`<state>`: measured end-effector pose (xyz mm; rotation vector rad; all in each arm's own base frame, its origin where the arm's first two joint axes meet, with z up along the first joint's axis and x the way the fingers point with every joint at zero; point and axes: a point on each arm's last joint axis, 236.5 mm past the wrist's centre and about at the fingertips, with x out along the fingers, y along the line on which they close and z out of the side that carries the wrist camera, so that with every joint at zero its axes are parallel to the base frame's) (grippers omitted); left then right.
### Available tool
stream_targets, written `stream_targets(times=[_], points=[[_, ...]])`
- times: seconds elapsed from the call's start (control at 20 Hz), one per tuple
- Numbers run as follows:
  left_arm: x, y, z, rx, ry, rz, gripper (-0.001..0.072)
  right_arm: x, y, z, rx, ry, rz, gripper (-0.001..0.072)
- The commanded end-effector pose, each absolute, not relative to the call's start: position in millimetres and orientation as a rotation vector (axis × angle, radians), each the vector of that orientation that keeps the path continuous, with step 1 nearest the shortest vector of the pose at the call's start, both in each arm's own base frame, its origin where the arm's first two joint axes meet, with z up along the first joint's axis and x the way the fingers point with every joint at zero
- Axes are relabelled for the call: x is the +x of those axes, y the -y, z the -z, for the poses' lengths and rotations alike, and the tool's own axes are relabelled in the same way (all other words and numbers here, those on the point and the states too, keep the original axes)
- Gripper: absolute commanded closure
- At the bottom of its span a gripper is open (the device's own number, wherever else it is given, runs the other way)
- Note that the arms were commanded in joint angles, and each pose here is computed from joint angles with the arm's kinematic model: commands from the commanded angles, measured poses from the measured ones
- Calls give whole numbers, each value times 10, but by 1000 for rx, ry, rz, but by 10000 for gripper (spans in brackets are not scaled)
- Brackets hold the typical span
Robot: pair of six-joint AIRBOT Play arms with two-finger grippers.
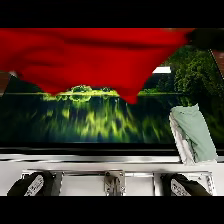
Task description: Fold the shirts.
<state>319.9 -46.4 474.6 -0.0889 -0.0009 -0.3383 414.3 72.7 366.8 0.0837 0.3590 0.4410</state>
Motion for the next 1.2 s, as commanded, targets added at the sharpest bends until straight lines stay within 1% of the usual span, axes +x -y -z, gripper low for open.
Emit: stream_targets(times=[0.0, 0.1, 0.25, 0.4, 0.5, 0.6, 0.7, 0.8, 0.9, 1.0, 1.05, 1.15], points=[[2012, 730, -5863, 30, 327, 295, 656, 2989, -554, -5318, 10, 137, -282, 651], [1702, 709, -5889, 37, 343, 236, 656, 2542, -535, -5412, 2, 157, -246, 652], [1470, 646, -5673, 110, 269, 152, 656, 2149, -420, -5250, -37, 88, -167, 651], [1436, 593, -5432, 148, 172, 117, 656, 1956, -257, -5052, -74, 10, -85, 651], [1484, 497, -5299, 164, 112, 82, 656, 1979, -133, -4776, -74, -110, -39, 652], [1640, 342, -5112, 164, 33, 41, 656, 2114, -12, -4322, -67, -307, -7, 651], [1937, 243, -4642, 125, -134, 55, 656, 2331, 28, -3684, -23, -568, -15, 651], [2262, 160, -3852, 7, -385, 82, 656, 2585, 63, -2962, 23, -822, -24, 651], [2578, 53, -2990, -92, -598, 90, 656, 2914, 106, -2230, 56, -989, -28, 651], [2858, -38, -2197, -174, -756, 87, 657, 3309, 112, -1555, 93, -1066, -35, 651], [3019, -64, -1811, -205, -817, 87, 657, 3536, 91, -1293, 104, -1074, -44, 652], [3430, -46, -1235, -241, -873, 92, 657, 4093, 27, -868, 110, -1058, -54, 652]])
